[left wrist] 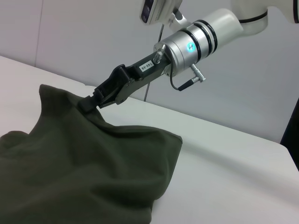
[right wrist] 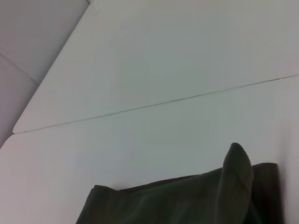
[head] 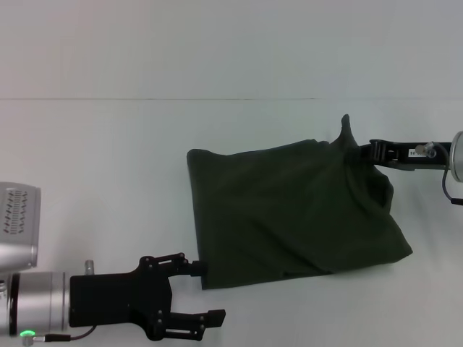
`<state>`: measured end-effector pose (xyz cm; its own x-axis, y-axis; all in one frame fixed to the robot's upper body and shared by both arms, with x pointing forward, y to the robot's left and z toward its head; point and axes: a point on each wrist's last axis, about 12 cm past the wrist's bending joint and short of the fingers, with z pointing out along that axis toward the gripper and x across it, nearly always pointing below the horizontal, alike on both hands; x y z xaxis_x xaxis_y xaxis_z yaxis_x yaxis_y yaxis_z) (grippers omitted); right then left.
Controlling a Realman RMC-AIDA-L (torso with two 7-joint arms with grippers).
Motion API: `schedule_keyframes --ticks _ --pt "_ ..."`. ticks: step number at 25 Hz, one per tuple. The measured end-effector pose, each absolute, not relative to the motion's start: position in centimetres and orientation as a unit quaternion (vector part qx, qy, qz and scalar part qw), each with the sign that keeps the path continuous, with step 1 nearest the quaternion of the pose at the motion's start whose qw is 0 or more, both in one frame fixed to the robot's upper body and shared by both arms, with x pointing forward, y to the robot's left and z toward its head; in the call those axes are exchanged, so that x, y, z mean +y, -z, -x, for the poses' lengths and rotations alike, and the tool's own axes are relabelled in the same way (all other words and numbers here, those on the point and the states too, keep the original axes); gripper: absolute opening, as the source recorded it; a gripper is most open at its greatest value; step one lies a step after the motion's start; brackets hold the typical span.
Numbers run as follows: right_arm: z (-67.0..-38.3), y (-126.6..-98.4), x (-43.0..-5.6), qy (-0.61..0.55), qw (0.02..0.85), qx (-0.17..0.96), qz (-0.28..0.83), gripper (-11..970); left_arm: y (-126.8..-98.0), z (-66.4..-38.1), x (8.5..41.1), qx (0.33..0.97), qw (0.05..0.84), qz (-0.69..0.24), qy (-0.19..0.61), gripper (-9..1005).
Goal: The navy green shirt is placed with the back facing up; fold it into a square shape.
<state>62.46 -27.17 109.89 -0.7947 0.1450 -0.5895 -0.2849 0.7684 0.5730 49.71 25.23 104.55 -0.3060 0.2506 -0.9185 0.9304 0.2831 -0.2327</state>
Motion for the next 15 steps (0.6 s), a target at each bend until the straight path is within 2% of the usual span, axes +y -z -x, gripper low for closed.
schedule_keyframes --ticks 15 --pt "-62.15 -109.29 -27.72 -0.331 0.319 0.888 0.026 28 -104.46 -49.55 25.18 0.691 0.403 -0.426 0.422 871"
